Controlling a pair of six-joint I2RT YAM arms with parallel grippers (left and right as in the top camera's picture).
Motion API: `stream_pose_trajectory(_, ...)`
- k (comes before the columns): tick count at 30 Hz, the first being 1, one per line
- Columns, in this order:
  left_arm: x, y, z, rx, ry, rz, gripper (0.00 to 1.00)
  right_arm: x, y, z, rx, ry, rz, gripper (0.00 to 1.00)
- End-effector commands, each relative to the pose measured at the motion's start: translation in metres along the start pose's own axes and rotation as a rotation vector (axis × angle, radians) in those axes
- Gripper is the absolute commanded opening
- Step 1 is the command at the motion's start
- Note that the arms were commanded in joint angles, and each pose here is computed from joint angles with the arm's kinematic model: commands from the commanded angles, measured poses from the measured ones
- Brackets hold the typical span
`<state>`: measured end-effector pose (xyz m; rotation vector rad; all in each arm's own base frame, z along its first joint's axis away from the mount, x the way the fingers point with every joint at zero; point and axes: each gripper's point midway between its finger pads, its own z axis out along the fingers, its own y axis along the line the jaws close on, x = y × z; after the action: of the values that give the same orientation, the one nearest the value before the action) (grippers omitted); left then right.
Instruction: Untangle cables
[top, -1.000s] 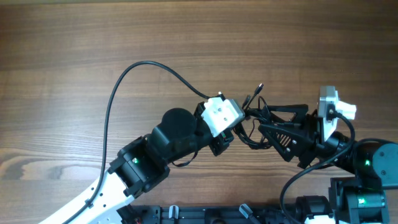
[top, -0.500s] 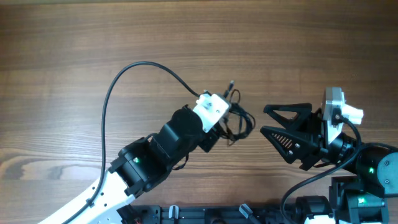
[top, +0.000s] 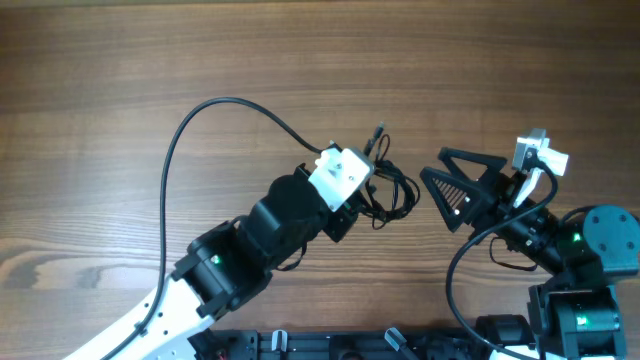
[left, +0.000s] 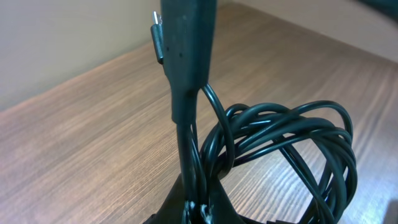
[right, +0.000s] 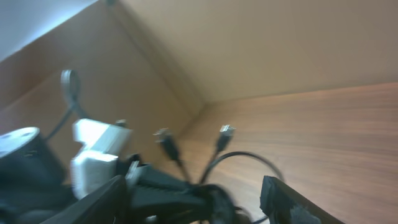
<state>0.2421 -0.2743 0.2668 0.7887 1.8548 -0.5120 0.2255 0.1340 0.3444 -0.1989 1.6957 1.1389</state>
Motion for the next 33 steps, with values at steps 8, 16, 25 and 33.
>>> stream_pose_trajectory(8,-0.044,-0.042,-0.050,0.249,-0.194,0.098,0.04,0.024,0.009,-0.001,-0.081,0.105,-0.293,0.75)
stream_pose_trajectory(16,-0.060,-0.078,-0.067,0.471,-0.279,0.131,0.04,0.032,0.011,0.002,-0.146,0.147,-0.327,0.79)
stream_pose_trajectory(25,-0.054,-0.105,-0.084,0.662,-0.274,0.151,0.04,0.016,-0.045,0.020,0.087,0.106,-0.288,0.84)
stream_pose_trajectory(33,-0.038,-0.101,-0.077,0.637,-0.194,0.128,0.04,-0.023,-0.118,-0.005,0.565,-0.078,-0.234,0.89)
